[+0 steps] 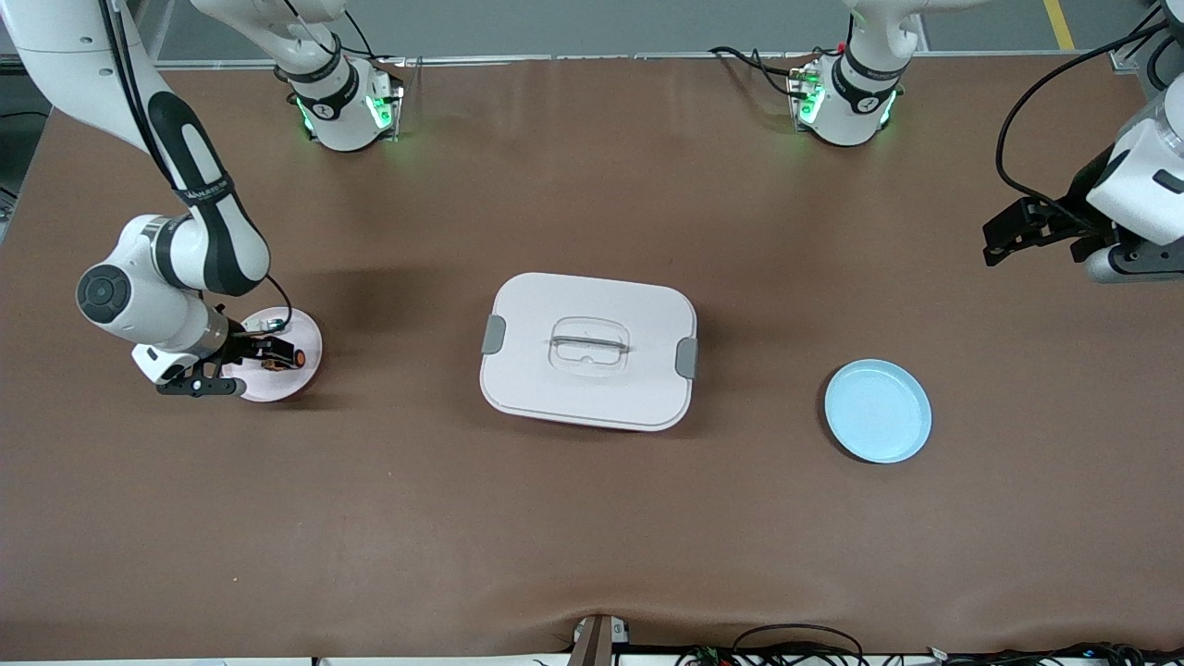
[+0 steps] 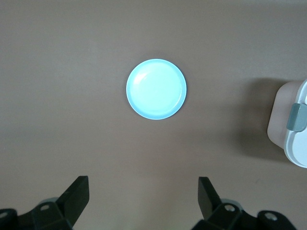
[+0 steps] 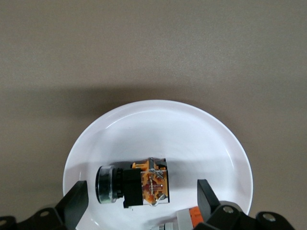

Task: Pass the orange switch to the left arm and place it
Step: 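Close the right gripper on the orange-and-black switch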

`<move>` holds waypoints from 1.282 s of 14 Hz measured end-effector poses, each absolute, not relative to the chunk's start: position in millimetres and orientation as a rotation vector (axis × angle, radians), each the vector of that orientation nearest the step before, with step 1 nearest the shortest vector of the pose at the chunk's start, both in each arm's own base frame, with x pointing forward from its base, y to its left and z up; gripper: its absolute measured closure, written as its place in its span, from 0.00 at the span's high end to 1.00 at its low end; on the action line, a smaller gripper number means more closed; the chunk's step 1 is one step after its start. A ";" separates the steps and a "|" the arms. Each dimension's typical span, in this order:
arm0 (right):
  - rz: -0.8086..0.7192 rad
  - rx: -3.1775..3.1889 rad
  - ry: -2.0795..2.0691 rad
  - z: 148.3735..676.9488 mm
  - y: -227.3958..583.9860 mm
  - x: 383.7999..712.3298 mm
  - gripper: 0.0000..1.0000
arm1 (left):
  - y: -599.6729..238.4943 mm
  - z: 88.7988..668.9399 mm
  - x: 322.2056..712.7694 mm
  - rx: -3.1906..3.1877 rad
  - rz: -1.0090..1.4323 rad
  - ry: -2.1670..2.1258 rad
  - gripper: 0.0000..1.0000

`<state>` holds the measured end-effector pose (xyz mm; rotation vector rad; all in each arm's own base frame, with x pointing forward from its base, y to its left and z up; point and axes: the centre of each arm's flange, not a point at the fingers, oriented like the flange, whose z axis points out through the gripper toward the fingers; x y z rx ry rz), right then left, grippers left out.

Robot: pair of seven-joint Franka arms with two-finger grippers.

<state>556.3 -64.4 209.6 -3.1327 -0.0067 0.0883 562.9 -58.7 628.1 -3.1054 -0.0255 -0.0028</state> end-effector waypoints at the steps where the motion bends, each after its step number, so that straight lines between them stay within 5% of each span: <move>1: 0.083 -3.134 -0.012 205.4 -64.5 556.1 1.00 | -58.7 628.1 562.9 -3.105 -0.003 -0.026 1.00; 18: 0.125 -3.131 -0.029 184.9 -64.3 550.5 1.00 | -59.5 619.2 567.6 -3.107 -0.001 -0.023 1.00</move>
